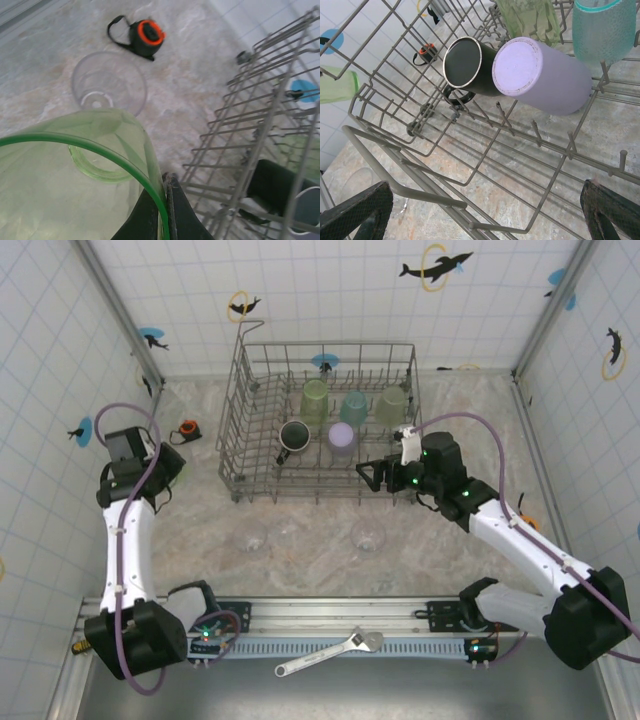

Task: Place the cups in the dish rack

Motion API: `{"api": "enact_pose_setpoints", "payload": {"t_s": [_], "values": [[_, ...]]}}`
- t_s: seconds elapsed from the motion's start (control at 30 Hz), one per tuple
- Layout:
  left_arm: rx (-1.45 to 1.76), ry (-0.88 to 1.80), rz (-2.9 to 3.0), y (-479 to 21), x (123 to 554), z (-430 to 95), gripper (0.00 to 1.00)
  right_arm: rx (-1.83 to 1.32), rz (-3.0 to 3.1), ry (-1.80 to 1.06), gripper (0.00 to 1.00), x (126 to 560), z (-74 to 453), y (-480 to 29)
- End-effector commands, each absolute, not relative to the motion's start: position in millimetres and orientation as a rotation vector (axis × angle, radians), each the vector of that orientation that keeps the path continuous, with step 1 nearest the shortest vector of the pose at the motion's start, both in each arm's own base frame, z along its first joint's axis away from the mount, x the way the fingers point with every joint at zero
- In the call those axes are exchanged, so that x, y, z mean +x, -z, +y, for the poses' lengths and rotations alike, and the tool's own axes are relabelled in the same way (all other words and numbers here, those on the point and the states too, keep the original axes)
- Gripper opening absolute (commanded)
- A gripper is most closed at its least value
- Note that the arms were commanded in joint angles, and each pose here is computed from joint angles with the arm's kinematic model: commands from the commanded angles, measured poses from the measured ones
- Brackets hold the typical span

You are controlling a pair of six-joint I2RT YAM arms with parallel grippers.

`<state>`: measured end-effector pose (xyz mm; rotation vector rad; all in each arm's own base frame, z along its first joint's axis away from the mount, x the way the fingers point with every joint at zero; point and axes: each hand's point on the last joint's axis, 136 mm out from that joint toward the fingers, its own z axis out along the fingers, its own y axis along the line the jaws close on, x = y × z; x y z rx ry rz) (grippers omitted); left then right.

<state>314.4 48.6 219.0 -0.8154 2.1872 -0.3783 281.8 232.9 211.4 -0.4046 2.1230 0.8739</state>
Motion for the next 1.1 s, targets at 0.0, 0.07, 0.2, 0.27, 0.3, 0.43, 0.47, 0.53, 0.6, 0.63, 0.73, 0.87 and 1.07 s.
{"api": "enact_pose_setpoints", "payload": {"t_s": [0.0,0.07,0.2,0.27,0.3,0.43,0.47,0.53,0.6,0.63,0.73,0.87,1.07], "values": [[-0.762,0.453,2.098,-250,327,44,0.00,-0.405,2.098,-0.875,1.00,287,237,-214],[-0.750,0.471,2.081,-253,330,43,0.00,-0.406,2.099,-0.876,1.00,288,238,-214],[-0.721,0.509,2.024,-261,336,40,0.00,-0.408,2.109,-0.881,1.00,291,241,-212],[-0.704,0.517,1.993,-268,340,40,0.00,-0.410,2.112,-0.882,1.00,292,242,-212],[-0.697,0.524,1.977,-272,342,40,0.00,-0.409,2.112,-0.885,1.00,293,242,-212],[-0.663,0.577,1.933,-275,352,36,0.00,-0.410,2.122,-0.858,1.00,297,242,-212],[-0.652,0.593,1.921,-278,354,34,0.00,-0.409,2.122,-0.852,1.00,299,242,-212],[-0.624,0.635,1.900,-284,359,29,0.00,-0.408,2.121,-0.850,1.00,302,243,-215],[-0.598,0.665,1.873,-290,363,27,0.00,-0.403,2.121,-0.858,1.00,305,246,-218],[-0.579,0.683,1.856,-293,366,25,0.00,-0.399,2.117,-0.862,1.00,306,247,-220],[-0.518,0.738,1.802,-302,369,17,0.00,-0.379,2.116,-0.874,1.00,310,249,-222],[-0.401,0.805,1.755,-312,368,3,0.00,-0.344,2.116,-0.897,1.00,313,251,-224],[-0.289,0.854,1.692,-329,366,-8,0.00,-0.279,2.109,-0.965,1.00,319,255,-225]]}}
